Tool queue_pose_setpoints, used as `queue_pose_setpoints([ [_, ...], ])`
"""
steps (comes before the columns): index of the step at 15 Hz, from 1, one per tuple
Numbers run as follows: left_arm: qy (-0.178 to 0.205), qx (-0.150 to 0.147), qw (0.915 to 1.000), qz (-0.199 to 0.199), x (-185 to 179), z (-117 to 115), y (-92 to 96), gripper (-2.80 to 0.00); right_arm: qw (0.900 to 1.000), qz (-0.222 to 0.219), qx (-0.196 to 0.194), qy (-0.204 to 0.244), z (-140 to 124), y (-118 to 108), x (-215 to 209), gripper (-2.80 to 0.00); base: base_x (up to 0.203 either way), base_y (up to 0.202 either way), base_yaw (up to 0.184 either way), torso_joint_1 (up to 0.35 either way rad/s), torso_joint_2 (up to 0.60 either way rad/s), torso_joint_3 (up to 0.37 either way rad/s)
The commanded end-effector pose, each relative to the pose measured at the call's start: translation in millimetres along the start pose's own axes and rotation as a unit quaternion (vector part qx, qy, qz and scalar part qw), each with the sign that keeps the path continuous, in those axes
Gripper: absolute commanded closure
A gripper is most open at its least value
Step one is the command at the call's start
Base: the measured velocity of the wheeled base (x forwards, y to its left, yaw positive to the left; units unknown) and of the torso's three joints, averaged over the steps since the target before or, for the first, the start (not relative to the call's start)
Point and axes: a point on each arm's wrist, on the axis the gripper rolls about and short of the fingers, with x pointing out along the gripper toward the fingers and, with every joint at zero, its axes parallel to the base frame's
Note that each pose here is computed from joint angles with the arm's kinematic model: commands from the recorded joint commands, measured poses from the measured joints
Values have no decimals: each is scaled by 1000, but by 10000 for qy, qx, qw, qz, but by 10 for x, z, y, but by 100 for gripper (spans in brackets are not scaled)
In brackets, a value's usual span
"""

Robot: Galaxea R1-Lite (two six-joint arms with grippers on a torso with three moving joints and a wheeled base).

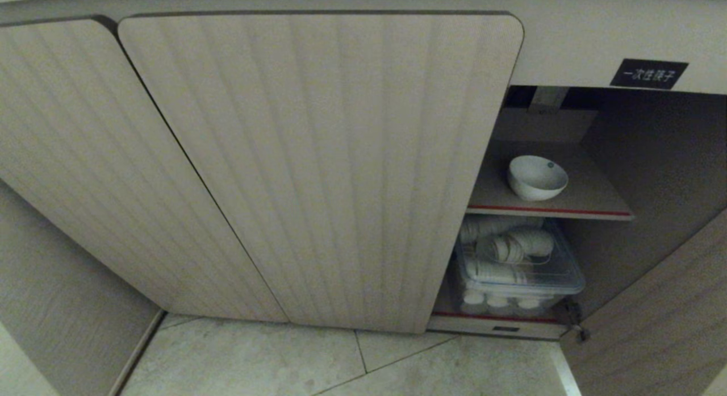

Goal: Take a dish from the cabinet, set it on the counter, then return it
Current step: Close the cabinet door

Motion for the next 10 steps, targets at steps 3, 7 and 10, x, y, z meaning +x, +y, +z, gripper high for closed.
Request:
queue_pose_setpoints([
  [3,-4,-3,10000,1,0,0,0,0,9953,111,36,-965,-119,14,-183,0,0,0,0,0,0,0],
  [7,-4,-3,10000,1,0,0,0,0,9885,28,8,-1512,-164,16,-259,0,0,0,0,0,0,0],
  [10,-12,-3,10000,1,-1,5,0,0,9888,30,5,-1495,-167,17,-258,0,0,0,0,0,0,0],
])
